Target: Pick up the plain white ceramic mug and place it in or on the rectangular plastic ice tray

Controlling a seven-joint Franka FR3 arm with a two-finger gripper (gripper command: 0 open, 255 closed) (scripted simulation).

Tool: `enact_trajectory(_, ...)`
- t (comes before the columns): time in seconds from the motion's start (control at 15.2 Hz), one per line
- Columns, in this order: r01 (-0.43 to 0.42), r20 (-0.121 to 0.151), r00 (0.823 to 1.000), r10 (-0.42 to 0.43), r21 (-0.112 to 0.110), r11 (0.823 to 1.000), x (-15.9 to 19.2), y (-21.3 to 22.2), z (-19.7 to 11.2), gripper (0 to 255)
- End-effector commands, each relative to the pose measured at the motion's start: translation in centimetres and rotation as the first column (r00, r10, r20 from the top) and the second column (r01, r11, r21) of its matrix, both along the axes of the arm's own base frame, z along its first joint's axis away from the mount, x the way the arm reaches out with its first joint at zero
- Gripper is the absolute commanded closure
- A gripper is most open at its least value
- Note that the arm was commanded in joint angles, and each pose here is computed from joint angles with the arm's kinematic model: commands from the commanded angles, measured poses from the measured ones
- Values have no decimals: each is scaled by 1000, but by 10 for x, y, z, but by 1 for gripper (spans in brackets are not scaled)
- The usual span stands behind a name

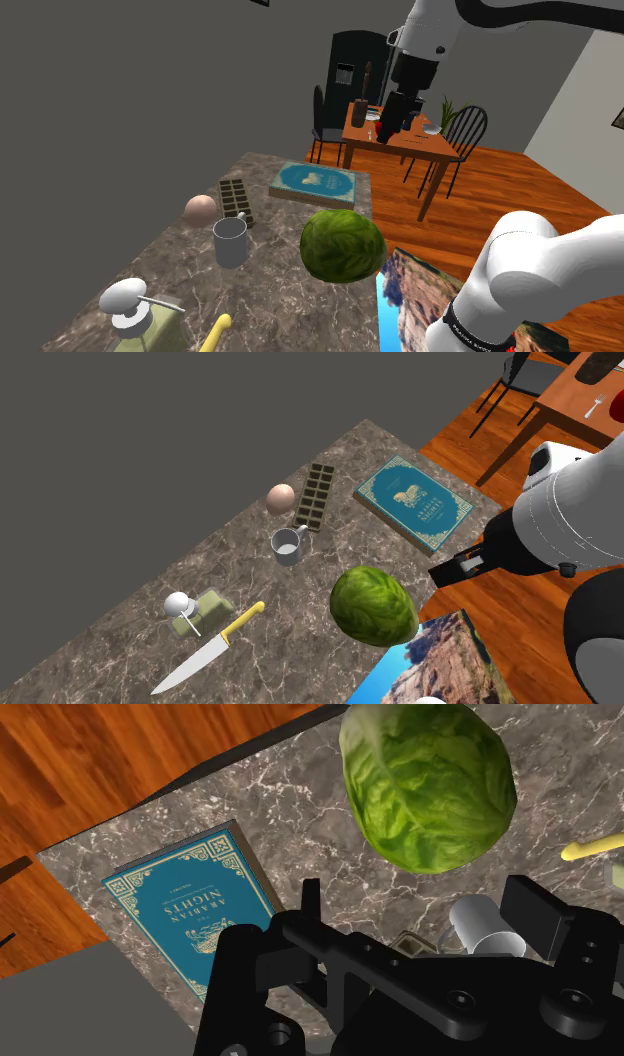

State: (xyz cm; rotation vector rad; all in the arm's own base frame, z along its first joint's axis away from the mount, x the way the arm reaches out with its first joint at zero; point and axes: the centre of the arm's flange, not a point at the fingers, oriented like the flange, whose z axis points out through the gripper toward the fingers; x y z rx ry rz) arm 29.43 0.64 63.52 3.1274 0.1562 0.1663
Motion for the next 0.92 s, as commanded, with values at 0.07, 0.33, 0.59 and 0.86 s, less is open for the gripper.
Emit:
enact_trajectory(0.07, 1, 3, 1000, -1, 0, 1000, 6, 9, -7, 0)
enact_trajectory(0.33, 3, 13, 1000, -3, -2, 1000, 32, 44, -37, 0)
enact_trajectory(0.59, 6, 24, 1000, -6, -3, 1000, 58, 78, -66, 0)
enact_trajectory(0.86, 9, 35, 999, -8, -5, 1000, 84, 113, -95, 0)
